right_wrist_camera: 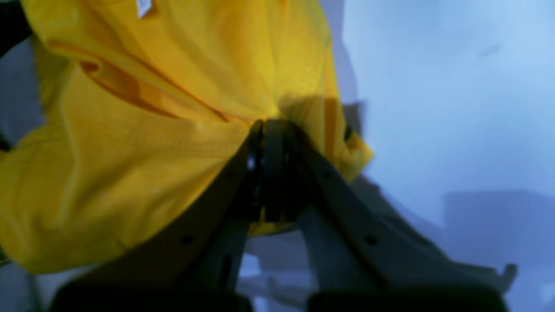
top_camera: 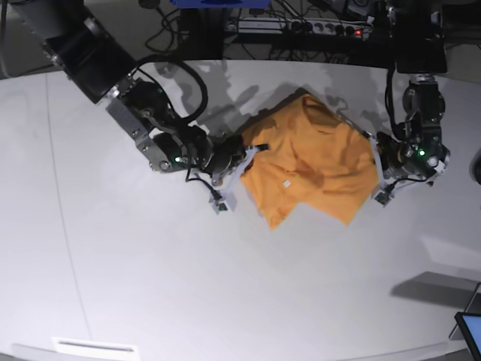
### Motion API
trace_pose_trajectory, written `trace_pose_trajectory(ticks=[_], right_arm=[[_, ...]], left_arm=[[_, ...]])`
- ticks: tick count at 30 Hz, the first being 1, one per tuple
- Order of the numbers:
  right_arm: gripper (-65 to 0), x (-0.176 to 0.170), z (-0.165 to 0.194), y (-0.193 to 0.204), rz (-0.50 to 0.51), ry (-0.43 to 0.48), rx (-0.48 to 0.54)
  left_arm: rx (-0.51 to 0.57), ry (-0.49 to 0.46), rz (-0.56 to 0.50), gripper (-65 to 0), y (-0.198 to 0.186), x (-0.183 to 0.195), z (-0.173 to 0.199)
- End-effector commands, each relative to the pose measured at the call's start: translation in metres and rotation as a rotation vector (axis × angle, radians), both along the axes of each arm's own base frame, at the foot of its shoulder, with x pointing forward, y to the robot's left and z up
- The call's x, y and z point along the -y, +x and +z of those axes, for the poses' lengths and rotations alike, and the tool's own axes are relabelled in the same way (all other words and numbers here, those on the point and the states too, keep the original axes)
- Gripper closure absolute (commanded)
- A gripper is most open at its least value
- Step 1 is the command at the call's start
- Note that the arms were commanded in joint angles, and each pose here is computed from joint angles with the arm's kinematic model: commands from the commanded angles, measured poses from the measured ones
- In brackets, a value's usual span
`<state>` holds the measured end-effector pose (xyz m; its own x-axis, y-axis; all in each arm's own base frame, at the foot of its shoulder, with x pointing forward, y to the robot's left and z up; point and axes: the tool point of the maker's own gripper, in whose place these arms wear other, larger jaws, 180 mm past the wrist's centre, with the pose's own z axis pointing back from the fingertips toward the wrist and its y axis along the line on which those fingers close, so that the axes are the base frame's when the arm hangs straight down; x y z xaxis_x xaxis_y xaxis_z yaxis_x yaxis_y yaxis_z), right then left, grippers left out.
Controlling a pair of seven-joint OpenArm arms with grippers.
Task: Fold the T-shirt properly
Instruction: 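Lay the shirt down and open both grippers, releasing it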
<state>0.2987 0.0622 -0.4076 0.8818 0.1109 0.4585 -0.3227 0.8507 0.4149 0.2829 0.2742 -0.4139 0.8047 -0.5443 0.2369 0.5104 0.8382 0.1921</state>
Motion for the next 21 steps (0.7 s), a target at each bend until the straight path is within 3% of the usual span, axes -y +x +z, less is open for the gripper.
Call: trace_pose_trajectory(ticks=[1,5,14,21], right_arm=[[0.0,0.021,0.002,0.017,-0.027,-0.074,0.049],[0.0,0.032,0.002,0.021,-0.021,-0.111,0.037],[0.0,0.043,0.024,0.051,-0.008,-0.181,0.119],[0.0,0.041,0.028,0.053,-0.001,-0.18,0.118]], left_arm=[[-0.093,-0.084,-0.031,0.0,-0.023,0.029,-0.023],[-0.127,-0.118,-0.035,0.0,-0.029,0.051,-0.031],[-0.147,-0.19,-0.125,0.0,-0.028,0.109,-0.039],[-0.117,-0.227,-0.085,0.0,-0.015,0.133,-0.034]])
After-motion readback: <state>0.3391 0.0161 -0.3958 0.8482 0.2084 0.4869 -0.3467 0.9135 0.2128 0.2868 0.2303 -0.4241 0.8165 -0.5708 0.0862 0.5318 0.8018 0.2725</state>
